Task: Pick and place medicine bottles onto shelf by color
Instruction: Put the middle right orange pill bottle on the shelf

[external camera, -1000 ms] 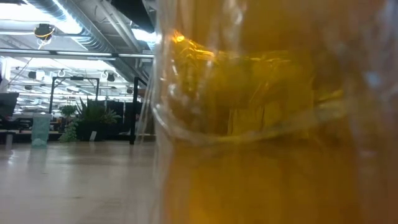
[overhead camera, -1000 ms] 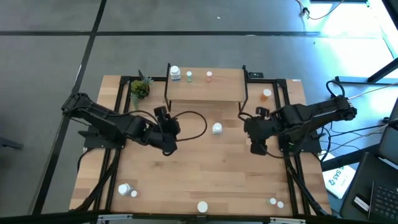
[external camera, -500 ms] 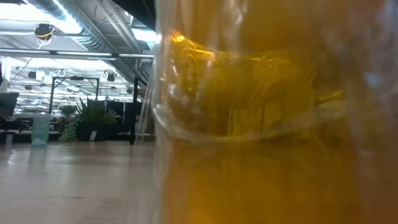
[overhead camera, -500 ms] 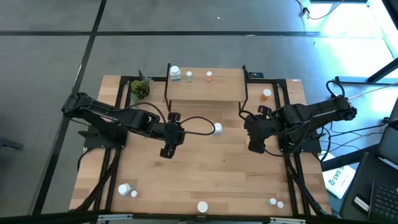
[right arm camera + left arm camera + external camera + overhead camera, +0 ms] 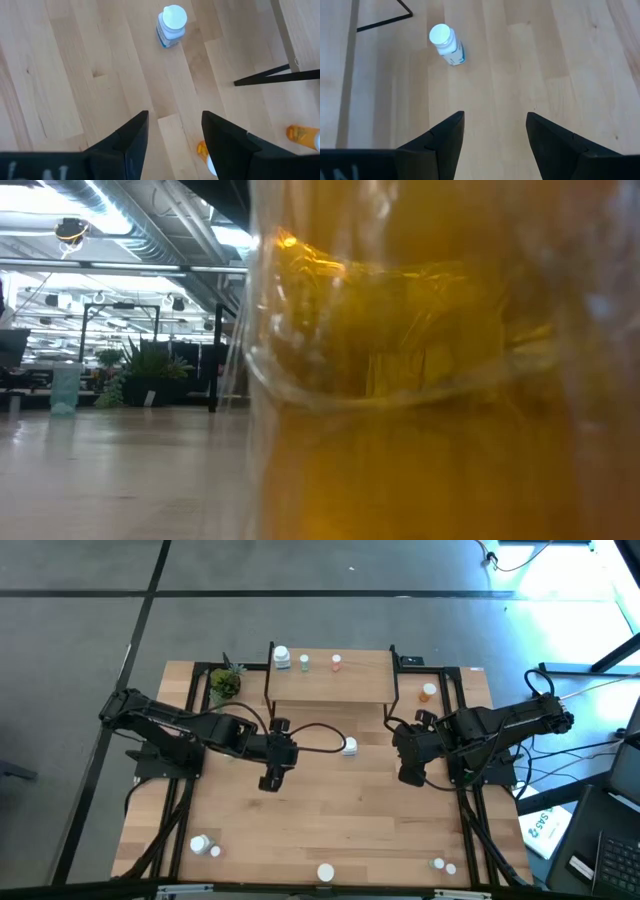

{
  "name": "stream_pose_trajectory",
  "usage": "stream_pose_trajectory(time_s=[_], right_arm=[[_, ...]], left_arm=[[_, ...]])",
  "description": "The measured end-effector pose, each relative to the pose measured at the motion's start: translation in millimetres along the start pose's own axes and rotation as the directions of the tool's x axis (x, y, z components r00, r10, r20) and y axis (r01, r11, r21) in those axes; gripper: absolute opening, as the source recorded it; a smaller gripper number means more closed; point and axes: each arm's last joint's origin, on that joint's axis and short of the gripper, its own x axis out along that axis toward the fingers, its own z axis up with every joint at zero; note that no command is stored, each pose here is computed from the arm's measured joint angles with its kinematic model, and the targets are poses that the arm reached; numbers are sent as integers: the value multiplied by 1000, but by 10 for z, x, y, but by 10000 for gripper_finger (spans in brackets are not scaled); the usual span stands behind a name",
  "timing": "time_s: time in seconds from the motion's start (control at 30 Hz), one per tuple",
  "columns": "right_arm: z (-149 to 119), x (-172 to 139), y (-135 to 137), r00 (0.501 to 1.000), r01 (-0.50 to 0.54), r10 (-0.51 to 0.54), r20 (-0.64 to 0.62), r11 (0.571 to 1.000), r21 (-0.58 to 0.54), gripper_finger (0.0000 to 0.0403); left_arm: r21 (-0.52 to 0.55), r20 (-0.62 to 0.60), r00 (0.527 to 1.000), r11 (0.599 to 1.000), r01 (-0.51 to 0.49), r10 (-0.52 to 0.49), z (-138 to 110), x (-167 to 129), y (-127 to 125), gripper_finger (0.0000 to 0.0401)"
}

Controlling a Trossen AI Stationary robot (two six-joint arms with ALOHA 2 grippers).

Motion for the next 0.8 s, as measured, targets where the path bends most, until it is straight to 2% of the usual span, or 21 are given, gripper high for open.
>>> stream_pose_trajectory(time_s=[0.57, 0.8], right_arm=[[3, 0, 2, 1000, -2, 2, 3, 1000, 2, 186], [54, -1, 33, 998, -35, 33, 52, 999, 24, 186]], left_arm=[[-2, 1, 1000, 1000, -1, 1, 1, 0, 0, 207], [-1, 1, 1000, 1000, -1, 1, 1, 0, 0, 207]])
